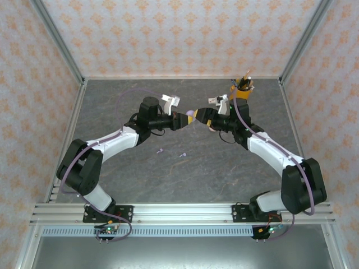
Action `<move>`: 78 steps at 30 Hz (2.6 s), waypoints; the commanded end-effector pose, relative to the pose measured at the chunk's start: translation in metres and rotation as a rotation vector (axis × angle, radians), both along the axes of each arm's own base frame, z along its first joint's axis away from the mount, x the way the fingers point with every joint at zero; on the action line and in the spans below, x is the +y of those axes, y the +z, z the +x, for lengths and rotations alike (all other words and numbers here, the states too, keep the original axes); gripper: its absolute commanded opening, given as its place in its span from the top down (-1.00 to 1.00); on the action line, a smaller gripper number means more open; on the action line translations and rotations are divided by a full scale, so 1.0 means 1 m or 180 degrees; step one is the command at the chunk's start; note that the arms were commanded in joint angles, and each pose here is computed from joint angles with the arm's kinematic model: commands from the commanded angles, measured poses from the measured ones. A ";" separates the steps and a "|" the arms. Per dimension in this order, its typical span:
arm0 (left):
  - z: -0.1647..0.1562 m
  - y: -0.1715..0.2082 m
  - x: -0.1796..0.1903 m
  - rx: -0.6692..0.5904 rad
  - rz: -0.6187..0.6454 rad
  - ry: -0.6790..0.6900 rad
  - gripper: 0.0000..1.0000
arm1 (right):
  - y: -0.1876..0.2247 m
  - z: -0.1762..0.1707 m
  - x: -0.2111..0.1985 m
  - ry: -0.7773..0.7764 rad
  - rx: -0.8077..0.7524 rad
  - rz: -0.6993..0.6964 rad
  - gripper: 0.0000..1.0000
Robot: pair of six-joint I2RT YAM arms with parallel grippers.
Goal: Insert the wireless bluetooth earbuds into the charging case
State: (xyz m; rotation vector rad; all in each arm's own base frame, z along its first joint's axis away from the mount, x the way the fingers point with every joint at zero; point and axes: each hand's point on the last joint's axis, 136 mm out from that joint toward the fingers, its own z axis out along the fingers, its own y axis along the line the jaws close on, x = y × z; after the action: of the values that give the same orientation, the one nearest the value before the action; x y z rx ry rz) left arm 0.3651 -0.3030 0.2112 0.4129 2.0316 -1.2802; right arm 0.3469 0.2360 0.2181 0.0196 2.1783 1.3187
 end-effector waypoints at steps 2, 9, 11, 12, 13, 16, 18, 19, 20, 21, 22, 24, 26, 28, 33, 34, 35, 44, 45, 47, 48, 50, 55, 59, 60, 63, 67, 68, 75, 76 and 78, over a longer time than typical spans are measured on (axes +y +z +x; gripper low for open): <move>-0.004 0.026 0.002 -0.0214 -0.0070 -0.0088 0.77 | 0.019 0.008 0.008 0.0079 -0.0227 0.0036 -0.33; -0.003 0.028 0.002 -0.0239 -0.0071 -0.0079 0.78 | -0.002 0.004 0.008 0.0131 -0.0091 -0.0037 -0.28; -0.002 0.028 0.002 -0.0245 -0.0067 -0.0075 0.78 | -0.005 0.000 0.008 0.0175 -0.0069 -0.0038 -0.26; -0.002 0.028 0.002 -0.0242 -0.0066 -0.0079 0.78 | -0.006 -0.002 0.007 0.0179 -0.0069 -0.0055 -0.26; -0.002 0.028 0.002 -0.0243 -0.0067 -0.0084 0.78 | -0.010 -0.003 0.006 0.0169 -0.0050 -0.0093 -0.25; -0.003 0.031 0.001 -0.0257 -0.0081 -0.0103 0.79 | -0.020 -0.003 0.001 0.0102 0.0009 -0.0216 -0.24; -0.005 0.033 0.002 -0.0271 -0.0092 -0.0119 0.82 | -0.028 0.001 -0.004 0.0000 0.0062 -0.0306 -0.22; -0.005 0.033 0.002 -0.0274 -0.0095 -0.0125 0.82 | -0.032 0.003 -0.006 -0.0057 0.0096 -0.0350 -0.20; -0.006 0.034 0.001 -0.0274 -0.0097 -0.0127 0.82 | -0.037 0.007 -0.010 -0.0130 0.0130 -0.0384 -0.18; -0.006 0.034 0.002 -0.0279 -0.0096 -0.0128 0.82 | -0.040 0.010 -0.014 -0.0193 0.0165 -0.0404 -0.17; -0.007 0.036 0.002 -0.0287 -0.0097 -0.0133 0.82 | -0.044 0.015 -0.019 -0.0283 0.0214 -0.0418 -0.15; -0.008 0.037 0.002 -0.0295 -0.0098 -0.0139 0.82 | -0.049 0.022 -0.029 -0.0437 0.0270 -0.0414 -0.14; -0.009 0.036 0.003 -0.0296 -0.0093 -0.0136 0.82 | -0.051 0.028 -0.038 -0.0559 0.0311 -0.0373 -0.14; -0.009 0.036 0.003 -0.0303 -0.0091 -0.0133 0.82 | -0.051 0.029 -0.043 -0.0617 0.0337 -0.0359 -0.14; -0.009 0.034 0.003 -0.0300 -0.0097 -0.0129 0.82 | -0.044 0.024 -0.049 -0.0645 0.0310 -0.0333 -0.14; -0.008 0.035 0.003 -0.0301 -0.0107 -0.0125 0.82 | -0.042 0.022 -0.049 -0.0633 0.0295 -0.0316 -0.14; -0.007 0.035 0.003 -0.0299 -0.0102 -0.0110 0.83 | -0.039 0.019 -0.048 -0.0619 0.0292 -0.0301 -0.15; 0.007 0.041 0.013 -0.0398 -0.0130 0.0080 0.87 | -0.068 -0.010 -0.035 -0.0608 0.0677 -0.0360 -0.17; 0.008 0.042 0.015 -0.0395 -0.0150 0.0087 0.88 | -0.071 -0.012 -0.032 -0.0606 0.0698 -0.0375 -0.17; 0.009 0.045 0.020 -0.0396 -0.0189 0.0090 0.87 | -0.071 -0.017 -0.025 -0.0559 0.0715 -0.0366 -0.17; 0.010 0.045 0.021 -0.0397 -0.0201 0.0088 0.87 | -0.069 -0.018 -0.023 -0.0537 0.0702 -0.0352 -0.17; 0.008 0.048 0.023 -0.0389 -0.0231 0.0046 0.88 | -0.060 -0.019 -0.022 -0.0499 0.0607 -0.0341 -0.17; 0.001 0.053 0.024 -0.0355 -0.0304 -0.0118 0.88 | -0.019 -0.026 -0.018 -0.0111 0.0040 -0.0486 -0.17; -0.004 0.053 0.021 -0.0311 -0.0322 -0.0233 0.88 | 0.007 -0.030 -0.014 0.0166 -0.0299 -0.0473 -0.16; -0.004 0.053 0.020 -0.0296 -0.0336 -0.0251 0.88 | 0.011 -0.029 -0.013 0.0212 -0.0336 -0.0479 -0.16; -0.005 0.054 0.018 -0.0267 -0.0385 -0.0287 0.88 | 0.016 -0.025 -0.010 0.0274 -0.0392 -0.0486 -0.09; -0.005 0.054 0.018 -0.0252 -0.0399 -0.0295 0.88 | 0.020 -0.018 -0.007 0.0260 -0.0437 -0.0459 0.01; -0.006 0.053 0.018 -0.0240 -0.0399 -0.0296 0.88 | 0.022 -0.017 -0.006 0.0259 -0.0451 -0.0443 0.02; -0.007 0.053 0.014 -0.0226 -0.0398 -0.0334 0.88 | 0.029 -0.008 -0.001 0.0262 -0.0479 -0.0354 0.05; -0.007 0.053 0.014 -0.0222 -0.0398 -0.0334 0.88 | 0.029 -0.006 0.000 0.0259 -0.0477 -0.0345 0.05; -0.007 0.053 0.013 -0.0227 -0.0398 -0.0342 0.88 | 0.029 -0.004 0.001 0.0251 -0.0470 -0.0325 0.05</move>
State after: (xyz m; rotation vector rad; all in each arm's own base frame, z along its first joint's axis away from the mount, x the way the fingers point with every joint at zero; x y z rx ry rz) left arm 0.3587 -0.2852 0.2422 0.4582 1.9566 -1.4078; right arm 0.3338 0.2313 0.2236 -0.1605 2.2190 1.1810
